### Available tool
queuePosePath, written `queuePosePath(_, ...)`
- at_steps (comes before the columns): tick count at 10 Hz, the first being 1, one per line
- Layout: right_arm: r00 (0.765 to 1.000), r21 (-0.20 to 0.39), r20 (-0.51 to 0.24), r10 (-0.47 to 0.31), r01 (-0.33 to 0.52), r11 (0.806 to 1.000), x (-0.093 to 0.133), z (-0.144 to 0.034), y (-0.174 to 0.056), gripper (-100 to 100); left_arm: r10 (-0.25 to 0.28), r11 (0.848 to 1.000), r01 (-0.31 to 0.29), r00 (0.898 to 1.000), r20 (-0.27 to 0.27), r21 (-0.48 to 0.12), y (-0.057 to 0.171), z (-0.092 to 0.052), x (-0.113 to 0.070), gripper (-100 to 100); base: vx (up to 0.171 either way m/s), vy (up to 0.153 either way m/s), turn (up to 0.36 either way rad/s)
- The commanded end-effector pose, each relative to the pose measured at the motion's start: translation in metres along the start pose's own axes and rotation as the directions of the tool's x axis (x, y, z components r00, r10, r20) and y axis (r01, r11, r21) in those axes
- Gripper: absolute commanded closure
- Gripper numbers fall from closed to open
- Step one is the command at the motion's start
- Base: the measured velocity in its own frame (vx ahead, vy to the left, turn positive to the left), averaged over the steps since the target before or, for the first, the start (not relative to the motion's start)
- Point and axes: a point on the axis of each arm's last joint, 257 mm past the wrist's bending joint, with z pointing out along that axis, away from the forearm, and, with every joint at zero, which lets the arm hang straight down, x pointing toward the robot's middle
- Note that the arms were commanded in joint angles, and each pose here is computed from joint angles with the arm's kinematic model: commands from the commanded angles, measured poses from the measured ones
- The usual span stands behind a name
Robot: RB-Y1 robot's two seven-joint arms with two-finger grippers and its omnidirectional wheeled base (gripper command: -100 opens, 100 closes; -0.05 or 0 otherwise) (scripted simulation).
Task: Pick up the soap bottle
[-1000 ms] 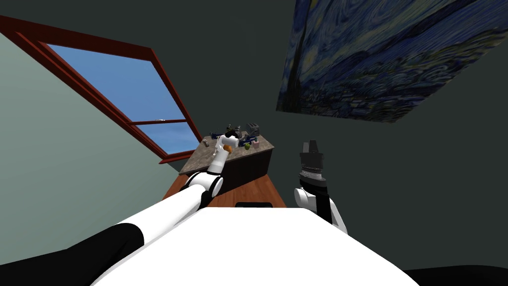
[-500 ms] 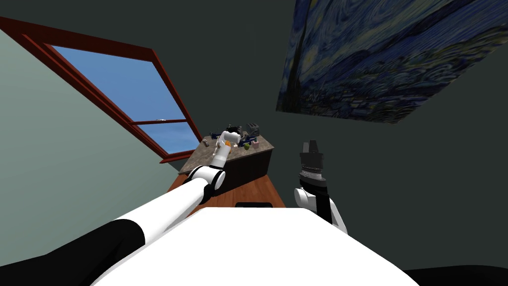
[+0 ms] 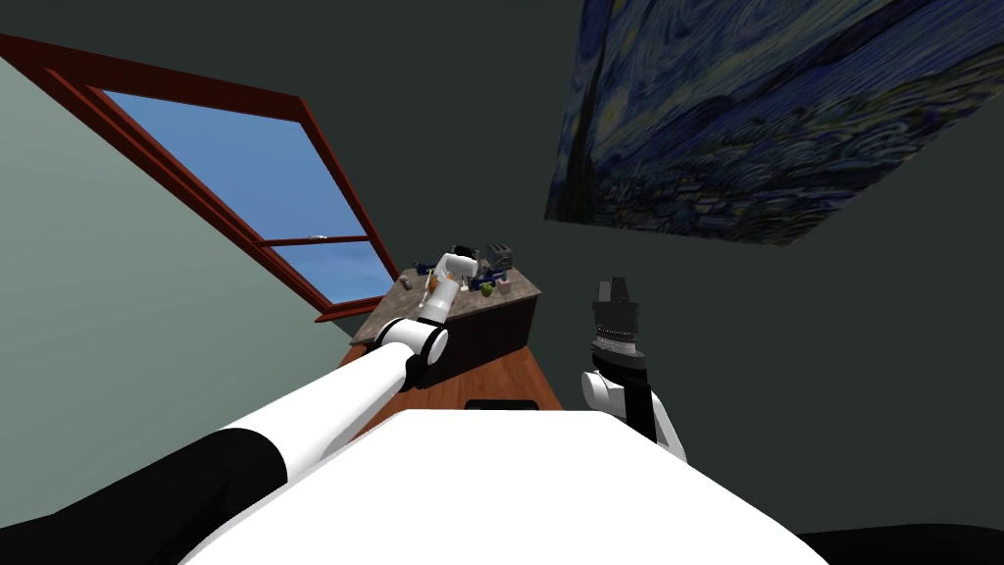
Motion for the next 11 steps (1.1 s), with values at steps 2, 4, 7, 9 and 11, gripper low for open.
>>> queuePosePath(2,1.0,0.0,0.0,0.0,0.0,1.0,0.0,0.0,0.0,0,0.004,0.999,-0.003,1.0,0.017,-0.045,0.008,0.005,-0.001,-100,0.02,-0.032,0.008)
queuePosePath(4,1.0,0.0,0.0,0.0,0.0,1.0,0.0,0.0,0.0,0,0.012,0.994,-0.008,0.999,0.04,-0.108,0.016,0.009,-0.001,-100,0.032,-0.038,0.015)
queuePosePath(7,1.0,0.0,0.0,0.0,0.0,1.0,0.0,0.0,0.0,0,0.023,0.985,-0.012,0.998,0.062,-0.171,0.025,0.01,-0.002,-100,0.035,-0.052,0.01)
queuePosePath(9,1.0,0.0,0.0,0.0,0.0,1.0,0.0,0.0,0.0,0,0.035,0.972,-0.015,0.996,0.081,-0.232,0.035,0.01,-0.002,-100,0.044,-0.047,0.011)
queuePosePath(11,1.0,0.0,0.0,0.0,0.0,1.0,0.0,0.0,0.0,0,0.049,0.958,-0.02,0.994,0.096,-0.287,0.043,0.009,-0.001,-100,0.046,-0.059,0.01)
